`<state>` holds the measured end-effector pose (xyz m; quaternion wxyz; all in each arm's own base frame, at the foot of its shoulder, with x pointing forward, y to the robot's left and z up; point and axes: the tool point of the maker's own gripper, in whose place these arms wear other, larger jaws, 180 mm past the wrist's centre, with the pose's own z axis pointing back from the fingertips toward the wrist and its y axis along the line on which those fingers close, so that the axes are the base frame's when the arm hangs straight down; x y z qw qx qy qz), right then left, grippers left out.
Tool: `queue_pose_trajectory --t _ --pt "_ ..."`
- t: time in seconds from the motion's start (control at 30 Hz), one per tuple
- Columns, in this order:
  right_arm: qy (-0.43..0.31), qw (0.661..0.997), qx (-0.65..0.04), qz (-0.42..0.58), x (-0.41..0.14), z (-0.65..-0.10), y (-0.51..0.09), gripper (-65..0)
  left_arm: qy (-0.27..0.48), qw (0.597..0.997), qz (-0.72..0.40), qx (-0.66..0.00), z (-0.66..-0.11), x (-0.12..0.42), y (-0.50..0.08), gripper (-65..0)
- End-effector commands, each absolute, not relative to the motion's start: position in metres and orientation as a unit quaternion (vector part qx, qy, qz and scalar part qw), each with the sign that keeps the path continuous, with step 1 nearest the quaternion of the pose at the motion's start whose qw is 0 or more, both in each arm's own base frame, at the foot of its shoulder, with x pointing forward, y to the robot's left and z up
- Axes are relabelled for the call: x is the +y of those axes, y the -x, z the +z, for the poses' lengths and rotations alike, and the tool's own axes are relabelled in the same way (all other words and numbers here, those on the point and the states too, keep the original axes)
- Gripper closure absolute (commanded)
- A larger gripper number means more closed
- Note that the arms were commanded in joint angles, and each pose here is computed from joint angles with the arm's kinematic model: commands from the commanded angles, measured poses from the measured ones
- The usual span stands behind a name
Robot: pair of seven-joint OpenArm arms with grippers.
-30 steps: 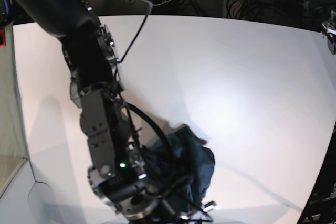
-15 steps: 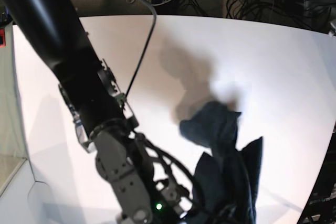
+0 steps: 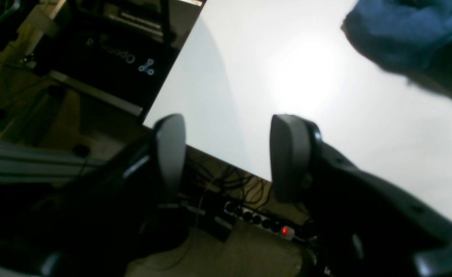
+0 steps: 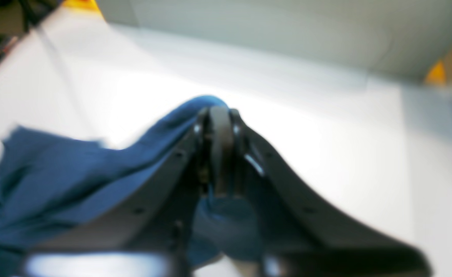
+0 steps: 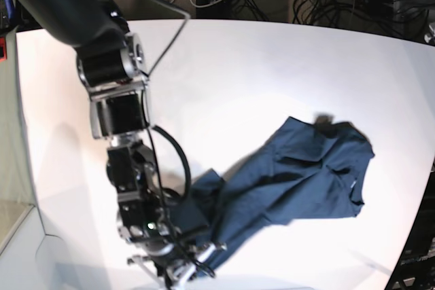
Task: Layout the t-shirt on the table in an organized manner, then fold the t-shirt properly
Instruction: 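Lift the t-shirt with the right gripper and shake it open, then release the t-shirt and move the right gripper toward the collar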
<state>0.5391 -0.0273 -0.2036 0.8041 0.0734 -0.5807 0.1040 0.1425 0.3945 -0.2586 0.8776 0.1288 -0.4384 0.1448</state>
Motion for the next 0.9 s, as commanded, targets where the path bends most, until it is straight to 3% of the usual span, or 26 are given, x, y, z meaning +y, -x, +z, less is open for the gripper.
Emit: queue_pose_trajectory --t 0.0,0.2,0.3,0.5,0.87 --pt "-0.062 0.773 -0.625 0.086 -0.044 -0.168 -0.553 -8.8 -0.137 0.871 0.135 -0.453 -0.248 0.397 -0.146 -34.3" --pt "-0.049 0.801 -0.597 0.0 -0.114 -0.202 -0.546 -35.2 -0.137 0.861 0.137 -0.47 -0.241 0.397 -0.157 -34.6" --pt "-0.047 0.803 -0.593 -0.009 -0.122 -0.204 -0.522 -42.0 -0.133 0.853 0.146 -0.483 -0.238 0.398 -0.164 -34.7" --pt "-0.06 0.808 -0.585 0.041 -0.082 -0.232 -0.463 -43.0 -0.095 0.829 0.157 -0.528 -0.231 0.395 -0.207 -34.7" --pt "-0.096 0.839 -0.529 0.086 -0.037 -0.294 -0.381 -43.0 -0.045 0.873 0.156 -0.46 -0.306 0.377 -0.303 -34.7"
